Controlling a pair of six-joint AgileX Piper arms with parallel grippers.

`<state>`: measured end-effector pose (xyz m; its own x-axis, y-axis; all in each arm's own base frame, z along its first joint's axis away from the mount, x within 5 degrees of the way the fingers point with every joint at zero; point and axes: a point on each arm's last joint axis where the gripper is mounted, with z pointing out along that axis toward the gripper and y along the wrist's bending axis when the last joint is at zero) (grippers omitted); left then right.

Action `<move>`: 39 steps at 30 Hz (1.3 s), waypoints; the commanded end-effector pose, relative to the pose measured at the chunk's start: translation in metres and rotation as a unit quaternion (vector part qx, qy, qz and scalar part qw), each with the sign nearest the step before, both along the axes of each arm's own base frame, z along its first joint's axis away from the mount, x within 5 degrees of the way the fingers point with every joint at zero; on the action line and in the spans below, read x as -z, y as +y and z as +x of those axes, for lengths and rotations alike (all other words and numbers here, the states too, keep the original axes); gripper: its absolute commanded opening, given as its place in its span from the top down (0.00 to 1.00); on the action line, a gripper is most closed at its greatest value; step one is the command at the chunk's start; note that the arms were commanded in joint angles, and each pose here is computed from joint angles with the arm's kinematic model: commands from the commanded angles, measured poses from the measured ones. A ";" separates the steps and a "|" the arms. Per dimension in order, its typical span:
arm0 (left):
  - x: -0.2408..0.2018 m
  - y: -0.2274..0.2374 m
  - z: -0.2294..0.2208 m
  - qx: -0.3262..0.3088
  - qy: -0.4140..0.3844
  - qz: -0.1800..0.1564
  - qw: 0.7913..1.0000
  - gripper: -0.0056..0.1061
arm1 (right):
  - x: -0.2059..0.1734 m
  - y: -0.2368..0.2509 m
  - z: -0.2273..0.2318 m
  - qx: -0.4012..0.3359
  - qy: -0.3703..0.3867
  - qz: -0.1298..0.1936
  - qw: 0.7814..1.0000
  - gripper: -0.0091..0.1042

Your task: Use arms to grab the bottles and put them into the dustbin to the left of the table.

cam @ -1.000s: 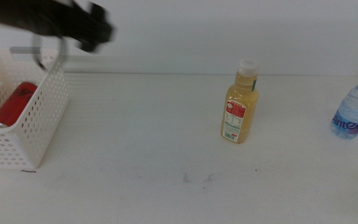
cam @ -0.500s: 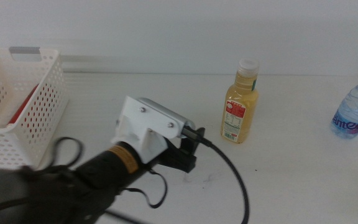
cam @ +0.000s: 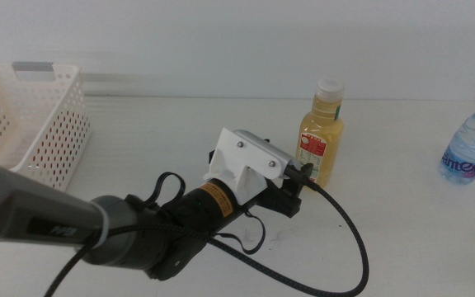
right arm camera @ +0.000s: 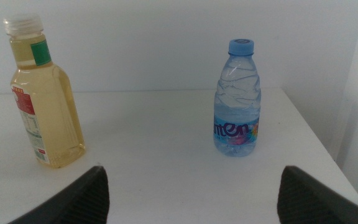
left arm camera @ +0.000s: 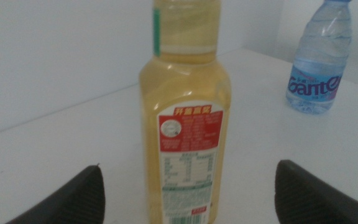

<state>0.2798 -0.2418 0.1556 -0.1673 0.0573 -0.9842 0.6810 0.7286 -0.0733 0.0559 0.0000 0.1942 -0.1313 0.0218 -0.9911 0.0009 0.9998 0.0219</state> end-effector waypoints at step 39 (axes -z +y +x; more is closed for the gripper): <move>0.035 -0.054 0.041 -0.034 0.075 -0.048 0.995 0.11 | 0.000 0.000 0.000 0.003 -0.005 -0.006 1.000 0.20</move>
